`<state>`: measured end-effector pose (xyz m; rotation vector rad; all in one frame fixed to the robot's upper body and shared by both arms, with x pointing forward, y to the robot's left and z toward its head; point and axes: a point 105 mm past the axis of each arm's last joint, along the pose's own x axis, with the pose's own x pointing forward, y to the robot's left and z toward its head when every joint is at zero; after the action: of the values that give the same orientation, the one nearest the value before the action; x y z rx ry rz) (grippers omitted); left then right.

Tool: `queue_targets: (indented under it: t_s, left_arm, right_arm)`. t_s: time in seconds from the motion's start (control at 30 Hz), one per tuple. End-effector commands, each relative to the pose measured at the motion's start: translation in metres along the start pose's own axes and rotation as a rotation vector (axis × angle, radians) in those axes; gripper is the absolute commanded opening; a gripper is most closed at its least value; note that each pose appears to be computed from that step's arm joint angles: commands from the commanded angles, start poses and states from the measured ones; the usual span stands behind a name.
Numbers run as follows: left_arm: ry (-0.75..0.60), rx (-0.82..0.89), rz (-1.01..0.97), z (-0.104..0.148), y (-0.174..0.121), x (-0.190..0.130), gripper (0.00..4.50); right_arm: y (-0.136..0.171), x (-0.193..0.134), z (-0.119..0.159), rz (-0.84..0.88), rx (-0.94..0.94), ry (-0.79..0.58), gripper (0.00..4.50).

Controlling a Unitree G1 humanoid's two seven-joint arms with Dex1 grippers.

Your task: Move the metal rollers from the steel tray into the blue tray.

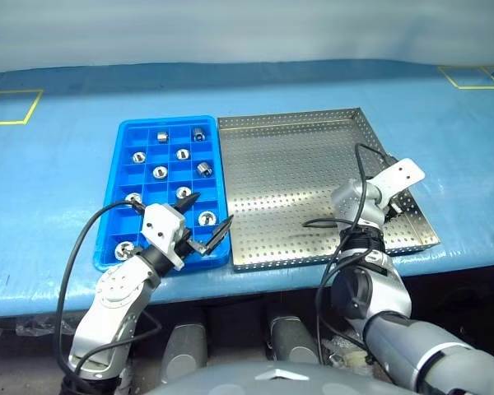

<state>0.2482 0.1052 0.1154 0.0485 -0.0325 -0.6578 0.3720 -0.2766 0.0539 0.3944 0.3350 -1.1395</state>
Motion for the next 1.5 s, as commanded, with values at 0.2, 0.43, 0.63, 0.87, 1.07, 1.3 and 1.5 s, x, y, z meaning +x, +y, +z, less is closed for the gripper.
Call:
queue_targets:
  t_s: [0.2, 0.43, 0.63, 0.87, 1.07, 1.3, 1.5]
  left_arm:
    - [-0.036, 0.010, -0.012, 0.007, -0.003, 0.001, 4.50]
    - [-0.036, 0.007, -0.014, 0.007, -0.004, 0.001, 4.50]
    - [-0.036, 0.006, -0.014, 0.006, -0.004, 0.001, 4.50]
    - [-0.033, 0.007, 0.006, 0.006, -0.001, -0.001, 4.50]
    - [-0.037, 0.019, 0.058, 0.006, 0.005, -0.009, 4.50]
    - [-0.045, 0.062, 0.207, 0.010, 0.021, -0.032, 4.50]
    - [-0.002, 0.114, 0.315, 0.007, 0.031, -0.066, 4.50]
  right_arm:
    - [0.001, 0.007, 0.006, -0.008, -0.016, 0.012, 3.51]
    - [0.002, 0.004, 0.008, -0.005, -0.020, -0.007, 1.71]
    - [0.017, -0.020, 0.020, 0.095, -0.024, -0.068, 1.71]
    - [0.057, -0.091, 0.036, 0.567, -0.155, -0.190, 1.71]
    - [0.076, -0.176, 0.033, 1.109, -0.417, -0.341, 1.71]
    - [0.083, -0.234, 0.009, 1.495, -0.665, -0.357, 1.71]
    - [0.085, -0.273, -0.023, 1.773, -0.800, -0.278, 1.71]
